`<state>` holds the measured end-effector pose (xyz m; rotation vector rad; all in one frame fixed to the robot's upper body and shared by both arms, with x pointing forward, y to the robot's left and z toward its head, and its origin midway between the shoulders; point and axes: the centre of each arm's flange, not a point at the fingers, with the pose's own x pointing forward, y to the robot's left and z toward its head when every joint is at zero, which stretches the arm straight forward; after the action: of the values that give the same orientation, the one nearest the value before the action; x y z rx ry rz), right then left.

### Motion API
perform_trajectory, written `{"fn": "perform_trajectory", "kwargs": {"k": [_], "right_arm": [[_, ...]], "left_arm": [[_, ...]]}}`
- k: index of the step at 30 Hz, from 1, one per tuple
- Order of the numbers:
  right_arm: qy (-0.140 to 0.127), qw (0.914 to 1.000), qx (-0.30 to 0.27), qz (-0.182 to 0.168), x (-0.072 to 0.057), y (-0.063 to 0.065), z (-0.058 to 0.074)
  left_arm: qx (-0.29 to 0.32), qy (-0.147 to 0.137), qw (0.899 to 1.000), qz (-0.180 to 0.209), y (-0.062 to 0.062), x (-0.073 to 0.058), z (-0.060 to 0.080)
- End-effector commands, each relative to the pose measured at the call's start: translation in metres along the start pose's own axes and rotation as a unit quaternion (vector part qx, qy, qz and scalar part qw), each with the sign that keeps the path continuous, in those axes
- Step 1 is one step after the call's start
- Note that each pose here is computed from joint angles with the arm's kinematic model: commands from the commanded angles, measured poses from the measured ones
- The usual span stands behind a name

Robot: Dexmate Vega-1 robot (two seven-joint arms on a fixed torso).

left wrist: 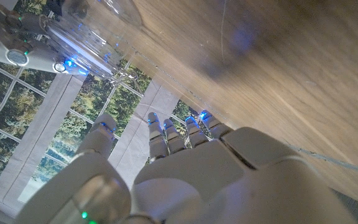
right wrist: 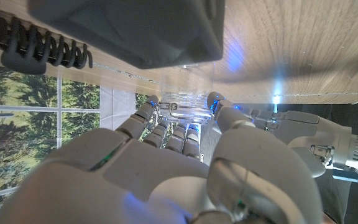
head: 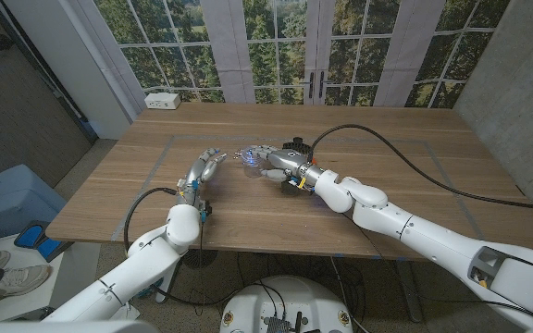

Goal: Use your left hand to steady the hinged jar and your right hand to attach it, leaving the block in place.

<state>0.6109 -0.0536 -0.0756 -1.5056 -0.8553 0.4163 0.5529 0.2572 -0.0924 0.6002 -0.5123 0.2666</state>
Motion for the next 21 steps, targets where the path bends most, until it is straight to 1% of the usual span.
{"fn": "perform_trajectory", "kwargs": {"k": [1,10,21], "right_arm": [[0.006,0.9999,0.001,0.008,0.002,0.005,-0.004],[0.006,0.9999,0.002,0.010,0.003,0.005,-0.006],[0.006,0.9999,0.003,0.009,0.003,0.004,-0.008]], "left_arm": [[0.079,-0.038,0.996,-0.007,-0.002,0.005,0.014],[0.112,-0.050,0.992,-0.030,-0.004,0.012,0.022],[0.149,-0.059,0.984,-0.075,-0.008,0.026,0.034]]}}
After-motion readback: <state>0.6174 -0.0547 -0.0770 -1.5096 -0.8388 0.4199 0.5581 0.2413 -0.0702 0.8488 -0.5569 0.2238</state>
